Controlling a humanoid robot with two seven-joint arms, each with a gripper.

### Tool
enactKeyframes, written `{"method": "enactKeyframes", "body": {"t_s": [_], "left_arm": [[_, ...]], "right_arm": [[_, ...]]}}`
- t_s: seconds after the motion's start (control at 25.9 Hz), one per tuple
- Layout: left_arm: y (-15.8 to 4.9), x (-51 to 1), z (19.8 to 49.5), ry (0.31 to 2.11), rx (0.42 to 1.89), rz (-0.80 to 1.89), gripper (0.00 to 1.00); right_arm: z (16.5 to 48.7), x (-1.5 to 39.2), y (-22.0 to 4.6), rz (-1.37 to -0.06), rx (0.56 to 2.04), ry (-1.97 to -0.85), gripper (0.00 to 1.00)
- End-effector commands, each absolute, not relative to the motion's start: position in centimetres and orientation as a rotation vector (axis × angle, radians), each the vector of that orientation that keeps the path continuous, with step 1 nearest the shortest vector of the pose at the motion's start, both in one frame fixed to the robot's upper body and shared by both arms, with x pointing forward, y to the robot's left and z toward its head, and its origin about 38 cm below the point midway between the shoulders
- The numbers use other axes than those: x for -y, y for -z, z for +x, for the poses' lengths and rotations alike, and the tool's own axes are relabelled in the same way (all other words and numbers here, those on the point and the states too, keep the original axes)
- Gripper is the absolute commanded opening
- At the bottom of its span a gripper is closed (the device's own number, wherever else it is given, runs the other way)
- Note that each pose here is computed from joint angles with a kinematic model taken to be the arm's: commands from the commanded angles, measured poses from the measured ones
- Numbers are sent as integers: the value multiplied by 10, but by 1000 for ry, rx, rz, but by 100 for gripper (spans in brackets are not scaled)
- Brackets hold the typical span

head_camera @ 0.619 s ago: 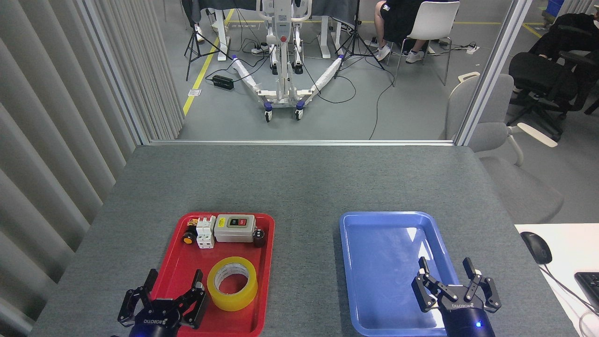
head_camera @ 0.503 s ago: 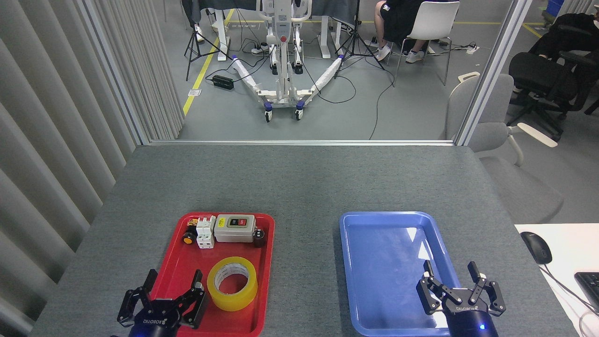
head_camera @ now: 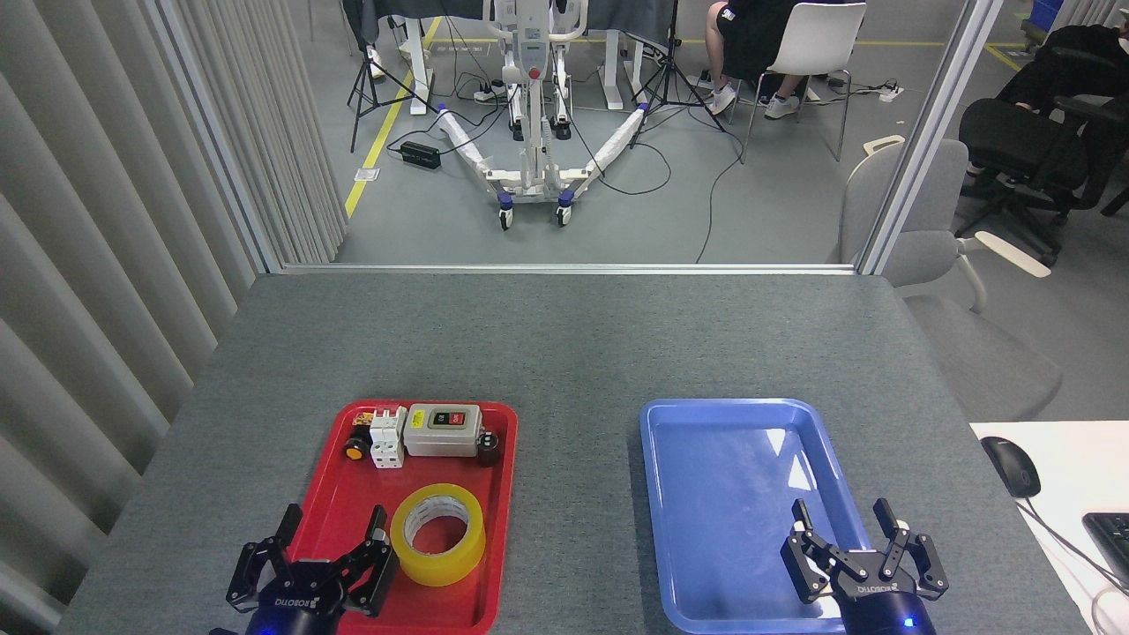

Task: Place and move tape with both arms
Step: 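Move the left gripper toward the yellow tape roll in the red tray, then insert the left gripper into the tape roll's hole and grip it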

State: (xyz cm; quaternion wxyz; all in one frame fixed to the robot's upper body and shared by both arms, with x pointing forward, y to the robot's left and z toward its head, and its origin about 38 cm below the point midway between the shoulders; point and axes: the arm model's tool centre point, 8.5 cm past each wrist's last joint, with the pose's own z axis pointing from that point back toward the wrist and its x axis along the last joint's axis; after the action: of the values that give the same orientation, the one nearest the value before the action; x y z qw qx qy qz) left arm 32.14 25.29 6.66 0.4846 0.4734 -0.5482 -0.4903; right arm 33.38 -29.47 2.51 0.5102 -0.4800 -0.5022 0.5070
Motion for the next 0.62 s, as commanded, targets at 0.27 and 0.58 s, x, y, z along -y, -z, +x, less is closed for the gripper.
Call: {"method": "enactKeyframes", "body": {"t_s": [0.27, 0.58], "left_arm": [[-66, -246, 349, 1343, 1142, 961, 100], [-70, -244, 380, 1447, 891, 730, 100]], "right_arm": [[333, 299, -26, -1164, 1202, -1199, 100], [332, 289, -34, -1172, 1288, -1212, 100]]}}
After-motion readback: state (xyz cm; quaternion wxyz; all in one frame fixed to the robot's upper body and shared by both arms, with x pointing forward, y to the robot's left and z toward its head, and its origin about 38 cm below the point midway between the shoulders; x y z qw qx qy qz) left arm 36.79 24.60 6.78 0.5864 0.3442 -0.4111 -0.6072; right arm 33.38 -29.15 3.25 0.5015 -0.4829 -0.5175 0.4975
